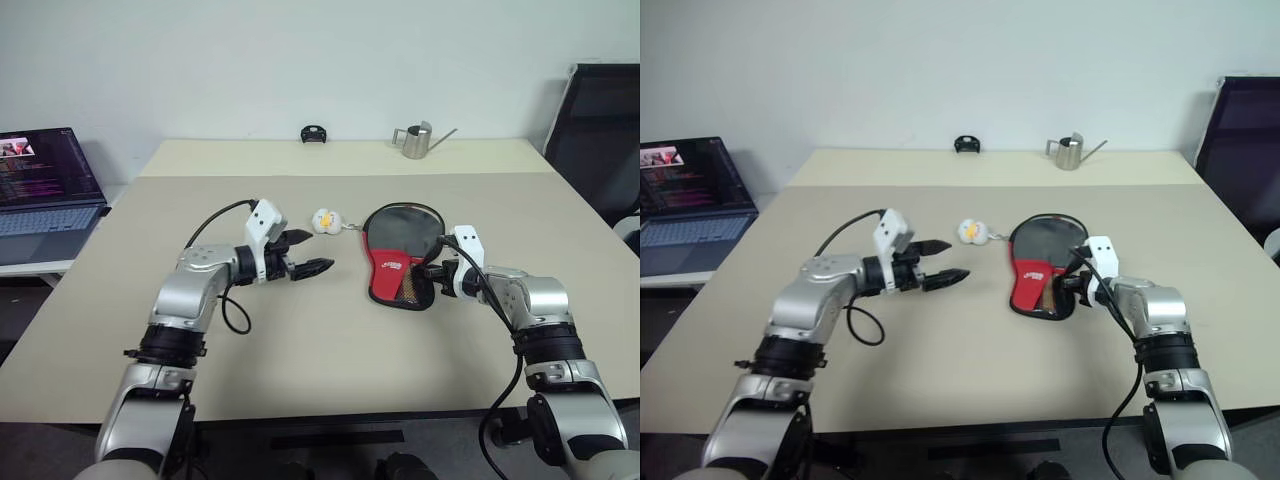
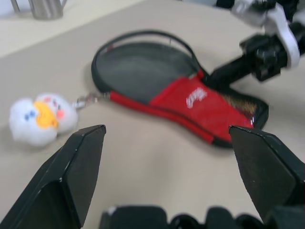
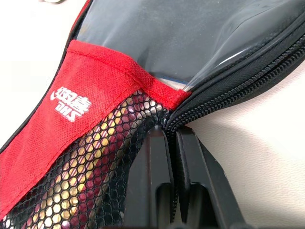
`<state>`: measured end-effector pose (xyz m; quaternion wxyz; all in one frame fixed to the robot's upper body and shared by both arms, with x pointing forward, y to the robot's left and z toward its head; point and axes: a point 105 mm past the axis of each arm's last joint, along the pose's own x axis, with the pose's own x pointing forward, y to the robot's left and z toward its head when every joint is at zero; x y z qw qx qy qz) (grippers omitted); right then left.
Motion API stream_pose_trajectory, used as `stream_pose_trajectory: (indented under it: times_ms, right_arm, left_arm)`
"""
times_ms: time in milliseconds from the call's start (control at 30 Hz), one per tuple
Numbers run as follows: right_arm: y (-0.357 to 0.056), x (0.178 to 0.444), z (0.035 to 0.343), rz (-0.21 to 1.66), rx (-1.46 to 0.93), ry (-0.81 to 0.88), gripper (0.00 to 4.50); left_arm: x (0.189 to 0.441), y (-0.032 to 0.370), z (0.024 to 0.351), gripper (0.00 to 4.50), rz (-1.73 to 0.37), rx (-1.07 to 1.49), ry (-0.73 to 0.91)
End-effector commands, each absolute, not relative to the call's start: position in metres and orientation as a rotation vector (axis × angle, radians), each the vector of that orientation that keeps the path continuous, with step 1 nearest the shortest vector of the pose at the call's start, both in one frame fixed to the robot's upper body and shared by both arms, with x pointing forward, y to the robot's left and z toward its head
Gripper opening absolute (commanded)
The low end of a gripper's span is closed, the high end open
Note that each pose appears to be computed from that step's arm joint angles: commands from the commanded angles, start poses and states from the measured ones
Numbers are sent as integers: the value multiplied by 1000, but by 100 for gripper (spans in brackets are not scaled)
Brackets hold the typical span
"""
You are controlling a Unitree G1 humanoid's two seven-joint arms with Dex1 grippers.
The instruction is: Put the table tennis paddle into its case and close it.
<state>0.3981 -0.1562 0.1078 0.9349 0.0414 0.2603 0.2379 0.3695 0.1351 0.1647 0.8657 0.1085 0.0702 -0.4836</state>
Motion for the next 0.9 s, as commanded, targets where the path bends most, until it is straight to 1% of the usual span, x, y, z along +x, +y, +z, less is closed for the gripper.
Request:
stream_pose_trajectory:
  times_ms: [33, 167, 300, 567, 900]
  right_arm:
    - [-133, 384, 108, 593, 119, 561, 1]
    - [-120, 369, 113, 665, 125, 571, 1]
    - [-112, 357, 117, 714, 124, 581, 1]
    - [-105, 338, 118, 760, 123, 602, 1]
    - [-112, 302, 113, 765, 137, 651, 1]
  left_arm:
    - [355, 138, 170, 450, -1072, 252, 149]
    - [328, 143, 159, 450, -1172, 238, 228]
    - [312, 141, 157, 450, -1237, 226, 257]
    - [295, 132, 156, 450, -1331, 209, 286]
    - [276, 131, 151, 450, -1417, 224, 327]
